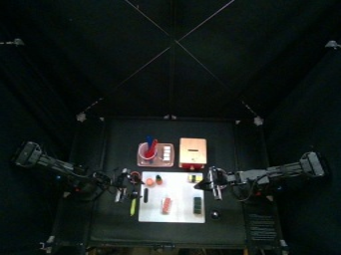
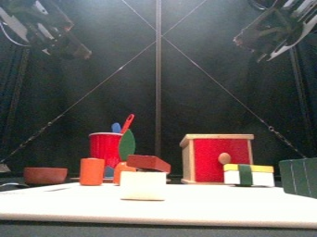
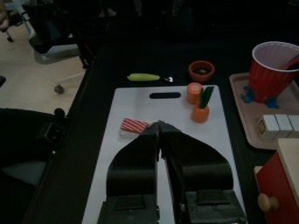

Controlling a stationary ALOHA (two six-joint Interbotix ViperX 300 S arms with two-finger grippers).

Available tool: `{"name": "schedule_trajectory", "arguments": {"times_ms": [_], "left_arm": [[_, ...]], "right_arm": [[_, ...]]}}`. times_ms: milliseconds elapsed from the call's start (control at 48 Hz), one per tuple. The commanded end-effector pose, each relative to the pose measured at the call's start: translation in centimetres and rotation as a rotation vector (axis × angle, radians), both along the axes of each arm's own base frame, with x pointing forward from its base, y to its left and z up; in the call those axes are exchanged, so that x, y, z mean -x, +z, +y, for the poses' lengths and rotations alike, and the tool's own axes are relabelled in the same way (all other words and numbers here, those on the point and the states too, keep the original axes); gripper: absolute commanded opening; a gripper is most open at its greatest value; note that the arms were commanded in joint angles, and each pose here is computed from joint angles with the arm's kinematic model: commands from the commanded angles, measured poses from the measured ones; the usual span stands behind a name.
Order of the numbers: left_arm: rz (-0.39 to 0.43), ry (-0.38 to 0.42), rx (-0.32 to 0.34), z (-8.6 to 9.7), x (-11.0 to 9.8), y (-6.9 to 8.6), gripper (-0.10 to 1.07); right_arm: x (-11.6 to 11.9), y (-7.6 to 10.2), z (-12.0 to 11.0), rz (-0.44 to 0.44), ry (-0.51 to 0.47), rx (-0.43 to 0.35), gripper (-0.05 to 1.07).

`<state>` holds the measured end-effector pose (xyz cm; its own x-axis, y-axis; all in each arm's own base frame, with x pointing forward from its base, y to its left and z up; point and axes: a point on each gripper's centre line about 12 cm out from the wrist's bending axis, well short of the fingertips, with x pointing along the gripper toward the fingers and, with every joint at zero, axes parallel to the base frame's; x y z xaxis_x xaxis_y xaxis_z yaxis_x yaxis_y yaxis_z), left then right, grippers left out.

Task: Put salmon onto rice

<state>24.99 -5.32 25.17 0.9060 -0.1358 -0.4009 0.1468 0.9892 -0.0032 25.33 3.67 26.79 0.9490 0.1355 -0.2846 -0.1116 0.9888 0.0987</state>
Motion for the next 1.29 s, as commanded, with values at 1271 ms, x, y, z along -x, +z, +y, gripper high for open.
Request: {"name": "schedule_trajectory", "arguments": {"times_ms": [1271], "left_arm": [[-0.036, 0.117, 0.025, 3.7, 0.0, 0.1, 0.95]], "right_arm": [[-0.3, -0.3, 0.2, -0.01, 0.006, 0.004, 0.04]]}}
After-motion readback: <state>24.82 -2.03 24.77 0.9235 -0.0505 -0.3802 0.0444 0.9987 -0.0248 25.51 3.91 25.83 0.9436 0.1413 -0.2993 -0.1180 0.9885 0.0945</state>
